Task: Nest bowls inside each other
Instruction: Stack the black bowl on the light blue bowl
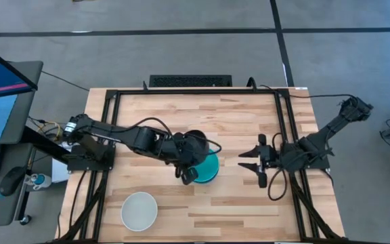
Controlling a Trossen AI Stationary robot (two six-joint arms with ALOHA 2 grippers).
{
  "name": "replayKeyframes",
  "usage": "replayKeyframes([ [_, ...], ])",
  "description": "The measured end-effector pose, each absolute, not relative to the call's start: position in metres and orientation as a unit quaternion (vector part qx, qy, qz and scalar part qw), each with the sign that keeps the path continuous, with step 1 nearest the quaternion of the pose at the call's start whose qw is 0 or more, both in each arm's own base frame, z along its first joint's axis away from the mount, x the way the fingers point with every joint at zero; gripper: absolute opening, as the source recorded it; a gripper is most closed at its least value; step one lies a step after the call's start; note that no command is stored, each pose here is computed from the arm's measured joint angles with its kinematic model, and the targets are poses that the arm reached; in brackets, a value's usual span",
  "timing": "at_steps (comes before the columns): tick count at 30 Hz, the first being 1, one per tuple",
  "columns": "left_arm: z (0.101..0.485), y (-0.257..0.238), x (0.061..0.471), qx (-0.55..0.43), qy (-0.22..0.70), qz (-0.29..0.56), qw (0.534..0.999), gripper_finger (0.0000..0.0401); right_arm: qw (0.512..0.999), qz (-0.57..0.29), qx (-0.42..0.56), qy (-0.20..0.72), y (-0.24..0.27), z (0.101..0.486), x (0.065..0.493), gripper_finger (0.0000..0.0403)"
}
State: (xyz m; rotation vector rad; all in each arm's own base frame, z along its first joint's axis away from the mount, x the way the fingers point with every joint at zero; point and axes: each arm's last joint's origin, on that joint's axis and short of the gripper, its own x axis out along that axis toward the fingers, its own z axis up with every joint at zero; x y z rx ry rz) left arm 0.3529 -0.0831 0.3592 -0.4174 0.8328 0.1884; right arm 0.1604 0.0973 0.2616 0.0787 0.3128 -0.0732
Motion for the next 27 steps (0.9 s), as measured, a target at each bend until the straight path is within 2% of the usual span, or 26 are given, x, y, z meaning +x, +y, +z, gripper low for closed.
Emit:
replayKeyframes([
  [13, 0.346, -0.083, 0.372, -0.212, 0.415, 0.080, 0.881, 0.0000, 0.982, -0.041, 0.062, 0.172, 0.094, 0.236, 0.149, 0.0170],
  [27, 0.296, -0.098, 0.398, -0.219, 0.491, 0.060, 0.841, 0.0000, 0.982, -0.046, 0.067, 0.173, 0.094, 0.234, 0.149, 0.0170],
])
